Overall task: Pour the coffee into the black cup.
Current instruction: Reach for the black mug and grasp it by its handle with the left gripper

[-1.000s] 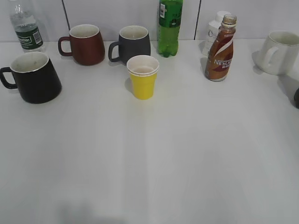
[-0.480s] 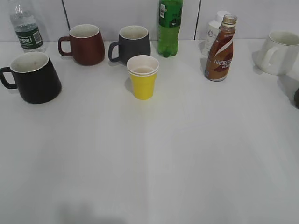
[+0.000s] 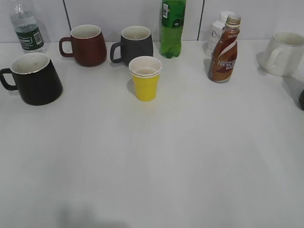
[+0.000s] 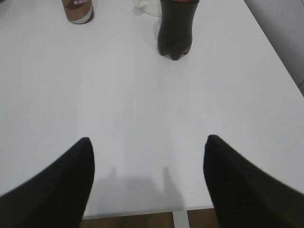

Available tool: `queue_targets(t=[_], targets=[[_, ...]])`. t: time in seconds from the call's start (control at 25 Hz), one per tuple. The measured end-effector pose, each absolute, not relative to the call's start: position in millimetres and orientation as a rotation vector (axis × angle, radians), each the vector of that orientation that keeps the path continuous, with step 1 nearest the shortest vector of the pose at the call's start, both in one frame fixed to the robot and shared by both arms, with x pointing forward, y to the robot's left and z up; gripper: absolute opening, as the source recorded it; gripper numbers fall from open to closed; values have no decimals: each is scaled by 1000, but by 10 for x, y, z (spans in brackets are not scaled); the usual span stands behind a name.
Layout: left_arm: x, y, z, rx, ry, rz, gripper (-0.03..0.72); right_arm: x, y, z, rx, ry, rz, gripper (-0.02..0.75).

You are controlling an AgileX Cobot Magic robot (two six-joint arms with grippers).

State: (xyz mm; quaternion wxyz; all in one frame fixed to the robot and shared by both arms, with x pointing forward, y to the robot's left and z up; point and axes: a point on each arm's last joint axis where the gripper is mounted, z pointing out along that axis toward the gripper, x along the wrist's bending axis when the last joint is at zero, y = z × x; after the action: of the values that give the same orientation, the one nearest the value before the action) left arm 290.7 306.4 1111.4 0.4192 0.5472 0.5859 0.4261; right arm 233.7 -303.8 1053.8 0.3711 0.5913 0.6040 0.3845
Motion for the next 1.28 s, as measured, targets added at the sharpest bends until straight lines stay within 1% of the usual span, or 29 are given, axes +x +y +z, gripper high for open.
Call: queue_targets(t=[0.12, 0.28, 0.36, 0.52, 0.56, 0.76, 0.88, 1.16, 1.28], targets=[[3187, 3041, 11171, 1376, 1416, 1095, 452, 2337, -3038, 10538, 1516, 1549, 986, 561], [3575, 3003, 11197, 1365, 1343, 1122, 456, 2337, -3038, 10538, 1516, 1549, 986, 561], [3757, 2980, 11146, 1363, 1316, 1123, 456, 2337, -3038, 10538, 1516, 1549, 986, 561], [4089, 2932, 10844, 1390, 1287, 1104, 456, 2337, -3038, 10538, 1516, 1549, 986, 561], [4185, 2921, 10713, 1410, 1298, 1085, 456, 2337, -3038, 10538, 1516, 1549, 986, 561], [4333, 2889, 10298, 1434, 1305, 1040, 456, 2337, -3038, 10538, 1516, 1549, 986, 561], [4398, 2887, 10122, 1439, 1345, 1004, 456, 2337, -3038, 10538, 1516, 1549, 986, 561], [4579, 2874, 9833, 1496, 1412, 942, 454, 2337, -3038, 10538, 1516, 1549, 986, 561], [4641, 2867, 9771, 1486, 1404, 941, 442, 2337, -3038, 10538, 1516, 1549, 986, 561]])
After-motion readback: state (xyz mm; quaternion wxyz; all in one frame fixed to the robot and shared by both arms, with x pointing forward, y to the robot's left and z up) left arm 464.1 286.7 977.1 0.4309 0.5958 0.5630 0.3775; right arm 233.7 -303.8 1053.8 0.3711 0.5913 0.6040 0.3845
